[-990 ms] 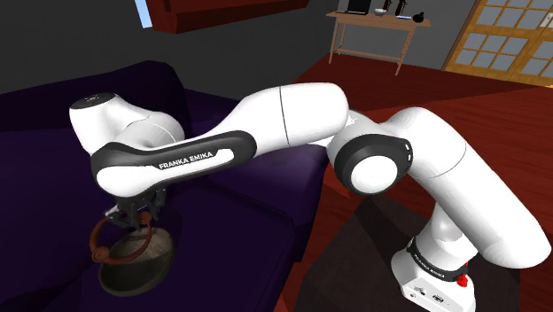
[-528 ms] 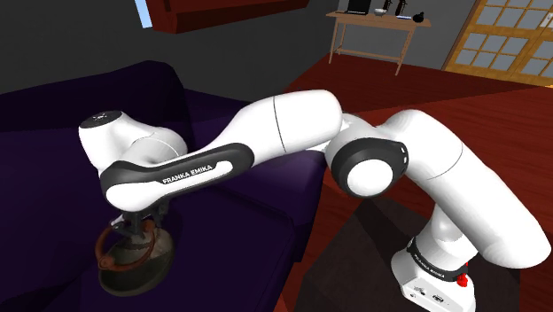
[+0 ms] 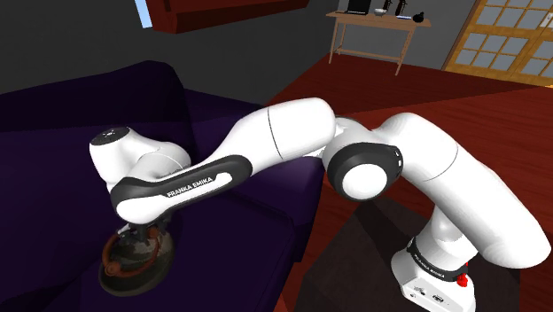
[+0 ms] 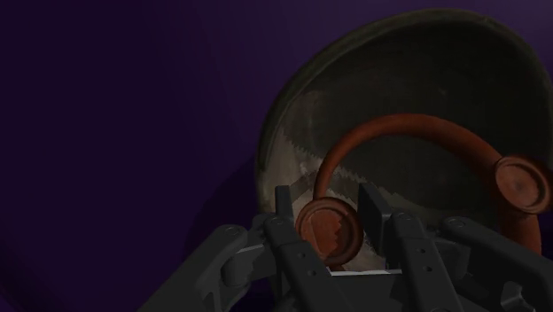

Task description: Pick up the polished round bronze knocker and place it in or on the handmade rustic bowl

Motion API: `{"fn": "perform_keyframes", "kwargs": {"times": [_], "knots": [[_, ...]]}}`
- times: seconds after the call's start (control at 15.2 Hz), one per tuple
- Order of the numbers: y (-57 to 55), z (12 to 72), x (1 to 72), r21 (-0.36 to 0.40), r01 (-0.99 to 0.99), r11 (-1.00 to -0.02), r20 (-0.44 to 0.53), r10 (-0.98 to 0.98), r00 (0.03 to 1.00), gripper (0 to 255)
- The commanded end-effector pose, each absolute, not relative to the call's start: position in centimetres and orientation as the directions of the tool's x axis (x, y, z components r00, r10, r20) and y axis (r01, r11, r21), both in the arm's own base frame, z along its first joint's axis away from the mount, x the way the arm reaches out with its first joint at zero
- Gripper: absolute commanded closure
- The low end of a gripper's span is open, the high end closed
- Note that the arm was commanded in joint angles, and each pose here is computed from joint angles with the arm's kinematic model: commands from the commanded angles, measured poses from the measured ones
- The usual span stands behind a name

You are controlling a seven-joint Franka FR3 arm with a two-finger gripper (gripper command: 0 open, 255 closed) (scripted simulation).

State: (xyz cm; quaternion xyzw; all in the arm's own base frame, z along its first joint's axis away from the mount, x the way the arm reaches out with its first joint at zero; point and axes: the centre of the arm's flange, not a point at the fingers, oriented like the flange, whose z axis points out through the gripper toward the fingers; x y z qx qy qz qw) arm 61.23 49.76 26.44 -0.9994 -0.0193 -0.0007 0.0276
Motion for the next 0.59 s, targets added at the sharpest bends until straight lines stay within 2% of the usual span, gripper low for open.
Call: {"fn": "perform_keyframes", "kwargs": {"times": [0.0, 0.26, 0.33, 0.53], "knots": [[49.78, 26.36, 61.24, -0.056, 0.039, -0.998, 0.003, 0.038, 0.999, 255], [49.78, 26.36, 61.24, -0.056, 0.039, -0.998, 0.003, 0.038, 0.999, 255], [49.78, 26.36, 61.24, -0.056, 0.039, -0.998, 0.003, 0.038, 0.999, 0], [49.78, 26.36, 61.24, -0.056, 0.039, -0.998, 0.003, 0.038, 0.999, 0]]}}
